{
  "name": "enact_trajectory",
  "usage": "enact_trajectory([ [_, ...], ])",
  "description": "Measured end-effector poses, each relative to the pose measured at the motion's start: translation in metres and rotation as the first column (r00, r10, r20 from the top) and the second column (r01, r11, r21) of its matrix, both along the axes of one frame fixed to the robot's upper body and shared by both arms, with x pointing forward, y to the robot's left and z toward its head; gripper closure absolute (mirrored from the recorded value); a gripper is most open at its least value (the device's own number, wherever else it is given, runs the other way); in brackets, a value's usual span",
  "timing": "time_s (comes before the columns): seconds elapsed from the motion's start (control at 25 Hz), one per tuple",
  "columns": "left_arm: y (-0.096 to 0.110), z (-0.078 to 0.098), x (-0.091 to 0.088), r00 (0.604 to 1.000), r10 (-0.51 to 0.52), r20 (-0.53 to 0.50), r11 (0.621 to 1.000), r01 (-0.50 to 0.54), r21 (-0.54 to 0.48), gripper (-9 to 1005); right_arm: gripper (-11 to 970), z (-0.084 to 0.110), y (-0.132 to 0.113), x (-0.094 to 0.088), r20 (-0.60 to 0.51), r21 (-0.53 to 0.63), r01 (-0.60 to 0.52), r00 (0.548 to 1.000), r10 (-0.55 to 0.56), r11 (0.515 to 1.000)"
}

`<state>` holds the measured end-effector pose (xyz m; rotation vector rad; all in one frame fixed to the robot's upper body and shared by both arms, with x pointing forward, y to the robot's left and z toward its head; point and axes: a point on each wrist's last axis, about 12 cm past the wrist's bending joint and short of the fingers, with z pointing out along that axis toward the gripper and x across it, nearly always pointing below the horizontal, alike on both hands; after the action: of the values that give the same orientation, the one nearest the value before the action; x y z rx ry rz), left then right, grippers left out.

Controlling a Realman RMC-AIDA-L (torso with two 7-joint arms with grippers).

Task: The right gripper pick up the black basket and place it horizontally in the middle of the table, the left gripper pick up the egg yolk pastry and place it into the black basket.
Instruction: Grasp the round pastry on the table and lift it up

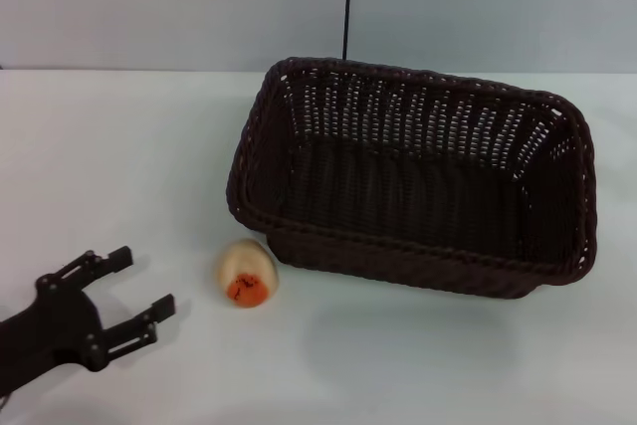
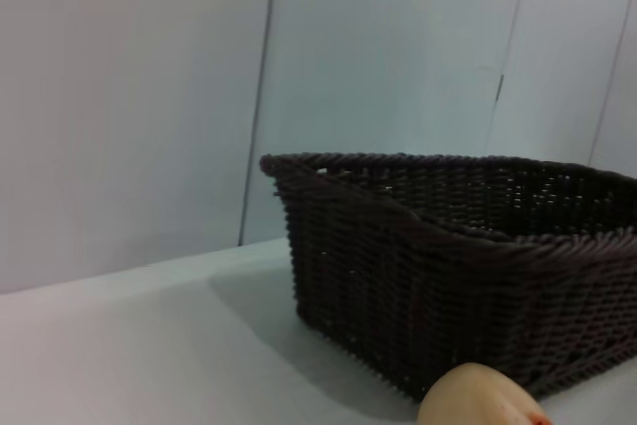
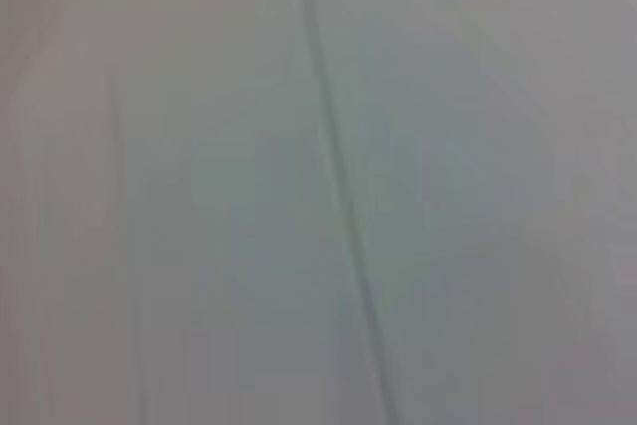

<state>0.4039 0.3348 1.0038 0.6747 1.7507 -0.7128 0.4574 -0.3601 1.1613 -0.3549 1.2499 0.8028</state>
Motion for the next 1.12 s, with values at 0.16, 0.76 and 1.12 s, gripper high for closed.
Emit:
enact_trajectory([
  [0.16, -0.013, -0.006, 0.004, 1.000, -0.014, 0.022, 1.000, 0.014, 0.003, 166, 133, -0.031, -0.023, -0.027, -0.009, 0.135, 0.100, 0.995, -0.100, 0.986],
  [0.76, -0.050, -0.013, 0.017, 0.997, -0.068, 0.028, 0.996, 0.069, -0.053, 166, 133, -0.060, -0.038, -0.053, -0.076, 0.224, 0.226, 0.974, -0.215, 0.948],
  [1.12, -0.064, -0.021, 0.021, 0.998, -0.068, -0.001, 0.997, 0.067, -0.040, 167, 133, -0.065, -0.040, -0.059, -0.092, 0.244, 0.248, 0.968, -0.232, 0.938],
])
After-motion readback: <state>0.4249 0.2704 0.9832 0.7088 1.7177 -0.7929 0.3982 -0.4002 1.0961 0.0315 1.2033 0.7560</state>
